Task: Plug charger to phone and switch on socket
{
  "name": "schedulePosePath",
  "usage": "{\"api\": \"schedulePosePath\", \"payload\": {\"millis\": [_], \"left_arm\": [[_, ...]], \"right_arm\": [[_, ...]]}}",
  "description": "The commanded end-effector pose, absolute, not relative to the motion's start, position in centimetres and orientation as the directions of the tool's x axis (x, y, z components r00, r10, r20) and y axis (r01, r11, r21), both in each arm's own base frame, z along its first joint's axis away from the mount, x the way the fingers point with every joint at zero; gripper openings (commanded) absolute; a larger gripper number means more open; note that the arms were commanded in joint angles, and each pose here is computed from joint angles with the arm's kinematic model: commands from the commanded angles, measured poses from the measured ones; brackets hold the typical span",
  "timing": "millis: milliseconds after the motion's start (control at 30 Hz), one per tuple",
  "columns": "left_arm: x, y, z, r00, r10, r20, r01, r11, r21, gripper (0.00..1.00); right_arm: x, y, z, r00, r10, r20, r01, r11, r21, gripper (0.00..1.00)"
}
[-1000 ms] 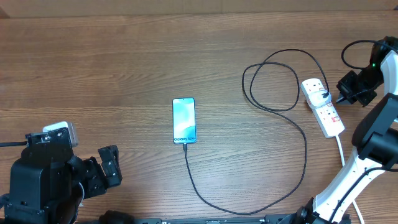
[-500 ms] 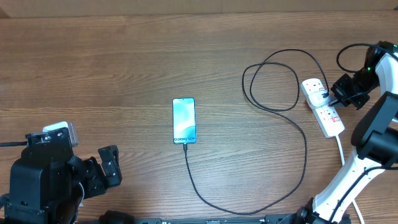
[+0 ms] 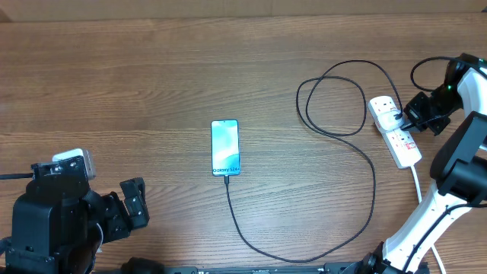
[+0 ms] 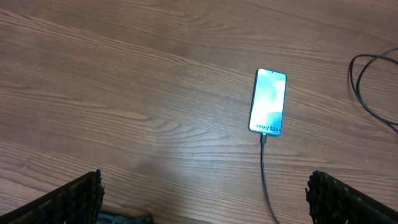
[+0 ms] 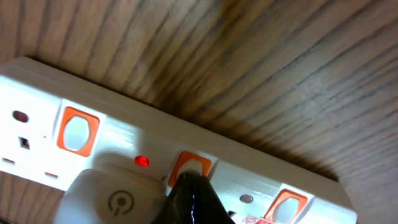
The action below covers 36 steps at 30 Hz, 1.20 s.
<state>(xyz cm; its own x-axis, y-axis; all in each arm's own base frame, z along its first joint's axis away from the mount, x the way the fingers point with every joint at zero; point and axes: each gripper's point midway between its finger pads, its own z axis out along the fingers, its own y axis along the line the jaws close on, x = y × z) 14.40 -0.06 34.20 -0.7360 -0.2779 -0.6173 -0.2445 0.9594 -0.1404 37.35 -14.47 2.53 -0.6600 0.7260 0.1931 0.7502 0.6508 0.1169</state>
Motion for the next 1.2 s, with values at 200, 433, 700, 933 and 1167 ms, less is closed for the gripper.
{"api": "schedulePosePath", "payload": {"millis": [200,433,700,933,1167], "left_arm": [[14.4,0.1,34.2,-0.728,-0.293,-0.62,-0.264,0.954,-0.141,1.0],[14.4,0.6,34.4,-0.714,-0.293,-0.636,-0.276,0.952,-0.129,1.0],[11.0,1.6,35.9,-0.615,-0.317,-0.722,-0.259,0.946,-0.195,1.0],[6.5,3.2,37.0,-0.469,-0.352,-0.81,-0.234,0.934,-0.27,1.0],[0.7,4.9,37.1,-0.271,-0.403,-0.874,-0.189,0.913,-0.362,1.0]], "right_arm": [[36.5,-11.9,0.6,-0.682,0.688,0.248,0.725,0.681,0.103,0.04],[35.4,-13.4,2.9,-0.654,0.725,0.218,0.741,0.671,-0.006,0.04],[36.9,-14.4,13.2,-0.62,0.782,-0.063,0.774,0.623,0.109,0.04],[38.8,-11.2,25.2,-0.576,0.75,-0.324,0.626,0.66,0.415,0.04],[39.9,-5.8,43.3,-0.346,0.66,-0.667,0.124,0.737,0.665,0.04]]}}
